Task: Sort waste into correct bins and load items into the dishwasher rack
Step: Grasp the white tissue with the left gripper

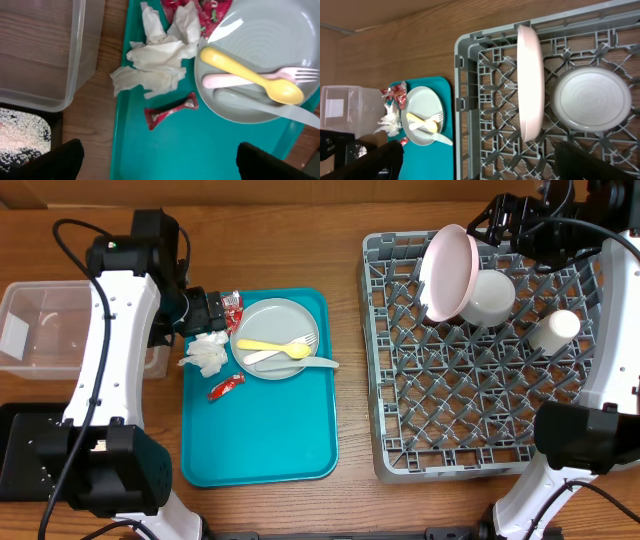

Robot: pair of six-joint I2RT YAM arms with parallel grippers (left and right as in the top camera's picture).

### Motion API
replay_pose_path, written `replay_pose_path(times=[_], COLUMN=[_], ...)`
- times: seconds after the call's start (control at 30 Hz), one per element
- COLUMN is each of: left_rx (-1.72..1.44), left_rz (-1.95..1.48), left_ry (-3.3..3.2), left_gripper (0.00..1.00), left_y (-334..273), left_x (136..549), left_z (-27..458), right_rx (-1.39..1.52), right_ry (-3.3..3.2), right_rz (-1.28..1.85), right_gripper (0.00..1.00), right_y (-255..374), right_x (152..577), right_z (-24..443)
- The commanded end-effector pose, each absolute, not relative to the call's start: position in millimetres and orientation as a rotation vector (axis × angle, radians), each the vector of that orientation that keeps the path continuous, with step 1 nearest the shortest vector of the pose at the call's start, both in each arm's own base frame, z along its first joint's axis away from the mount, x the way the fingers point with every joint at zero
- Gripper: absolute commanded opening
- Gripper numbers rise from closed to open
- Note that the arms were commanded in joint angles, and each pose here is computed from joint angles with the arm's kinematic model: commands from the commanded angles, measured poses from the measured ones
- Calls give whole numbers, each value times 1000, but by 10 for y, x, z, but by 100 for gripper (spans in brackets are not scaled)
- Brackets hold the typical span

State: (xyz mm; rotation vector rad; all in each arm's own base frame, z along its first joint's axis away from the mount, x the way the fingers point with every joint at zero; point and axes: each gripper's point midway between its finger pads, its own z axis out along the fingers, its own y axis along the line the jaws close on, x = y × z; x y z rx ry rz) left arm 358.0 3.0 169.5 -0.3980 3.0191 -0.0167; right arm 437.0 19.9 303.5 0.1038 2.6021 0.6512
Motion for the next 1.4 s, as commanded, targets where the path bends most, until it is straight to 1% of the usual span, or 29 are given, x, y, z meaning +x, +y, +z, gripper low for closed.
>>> replay_pose_path(times=[0.0,0.2,0.4,0.57,0.9,1.0,1.17,1.37], left_rx=[-324,-215,-145,-133,47,138,153,166], left_rz=[62,24,29,41,75,34,22,8], left_ry=[3056,3041,2971,2957,2901,2900,2925,2990], left_gripper=[100,100,100,100,100,100,100,95], left_y=[99,11,5,18,36,-28,-42,-53], left_x=[3558,3626,3794,3842,3950,3944,3918,3854], left_z=[1359,1076,953,858,685,638,558,350], right_rx=[86,86,86,86,86,86,86,86], right_ry=[2571,2571,2571,2571,2571,2571,2571,2571], right_rz=[629,629,629,629,629,629,629,629], right_gripper=[100,100,100,100,100,100,100,100], right_y=[177,178,177,177,177,177,177,177], right_x=[4380,4380,4380,4380,4380,4380,4380,4380], right_z=[3131,3131,3131,3131,3131,3131,3131,3131])
